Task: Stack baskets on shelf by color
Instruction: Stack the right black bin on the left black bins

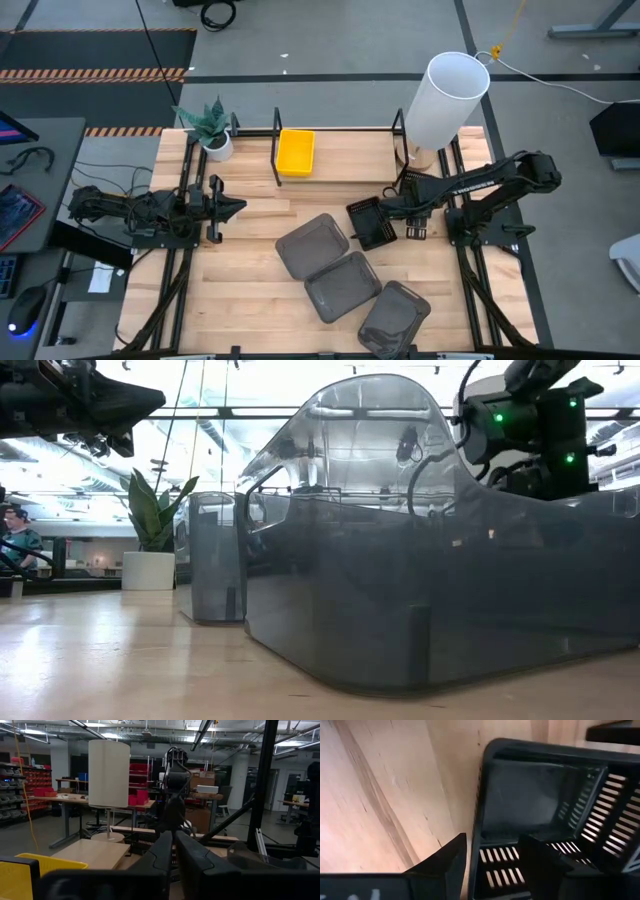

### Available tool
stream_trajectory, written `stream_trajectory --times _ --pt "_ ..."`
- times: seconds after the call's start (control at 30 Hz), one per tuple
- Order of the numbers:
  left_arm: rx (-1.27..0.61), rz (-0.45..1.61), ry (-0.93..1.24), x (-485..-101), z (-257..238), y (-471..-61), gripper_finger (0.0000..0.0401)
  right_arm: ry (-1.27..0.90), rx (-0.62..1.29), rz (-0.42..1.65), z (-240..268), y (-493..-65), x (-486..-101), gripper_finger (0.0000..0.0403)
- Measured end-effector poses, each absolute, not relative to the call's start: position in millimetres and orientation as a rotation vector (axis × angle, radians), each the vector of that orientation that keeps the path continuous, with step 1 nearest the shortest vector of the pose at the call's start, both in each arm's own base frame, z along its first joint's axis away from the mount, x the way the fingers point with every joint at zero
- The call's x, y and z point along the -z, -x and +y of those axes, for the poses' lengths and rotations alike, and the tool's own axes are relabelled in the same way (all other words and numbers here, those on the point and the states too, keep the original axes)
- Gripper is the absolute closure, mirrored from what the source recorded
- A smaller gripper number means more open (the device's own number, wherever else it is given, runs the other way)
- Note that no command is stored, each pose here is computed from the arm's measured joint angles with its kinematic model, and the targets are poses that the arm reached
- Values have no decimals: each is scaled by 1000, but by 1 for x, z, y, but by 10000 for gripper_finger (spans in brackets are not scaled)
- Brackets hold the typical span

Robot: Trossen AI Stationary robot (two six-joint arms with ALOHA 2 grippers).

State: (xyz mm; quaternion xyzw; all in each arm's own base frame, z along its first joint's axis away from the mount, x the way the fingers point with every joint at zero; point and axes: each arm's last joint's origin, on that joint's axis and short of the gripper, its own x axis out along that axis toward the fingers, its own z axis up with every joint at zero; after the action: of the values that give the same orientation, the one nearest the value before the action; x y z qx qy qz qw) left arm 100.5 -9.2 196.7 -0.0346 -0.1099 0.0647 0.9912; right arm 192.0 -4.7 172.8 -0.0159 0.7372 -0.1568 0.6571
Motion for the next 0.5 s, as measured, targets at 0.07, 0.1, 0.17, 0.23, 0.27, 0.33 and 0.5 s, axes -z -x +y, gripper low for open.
stream_trajectory --times 0.07,0.1,0.17,0.23,0.27,0.33,0.5 --pt "-129 -220 69 -197 -9 -101 376 33 352 1672 -5 -191 -170 228" --pt "-129 -219 69 -197 -9 -101 376 29 348 1677 -4 -190 -169 231" --pt "-130 -220 69 -197 -9 -101 374 16 338 1678 -4 -190 -168 240" --pt "-129 -220 69 -197 -9 -101 371 14 336 1675 -4 -190 -168 250" --pt "-129 -220 69 -197 -9 -101 370 11 333 1676 -4 -190 -168 256" --pt "-130 -220 69 -197 -9 -101 367 -1 321 1680 -3 -190 -168 271" --pt "-130 -220 69 -197 -9 -101 368 -58 267 1681 1 -191 -167 335"
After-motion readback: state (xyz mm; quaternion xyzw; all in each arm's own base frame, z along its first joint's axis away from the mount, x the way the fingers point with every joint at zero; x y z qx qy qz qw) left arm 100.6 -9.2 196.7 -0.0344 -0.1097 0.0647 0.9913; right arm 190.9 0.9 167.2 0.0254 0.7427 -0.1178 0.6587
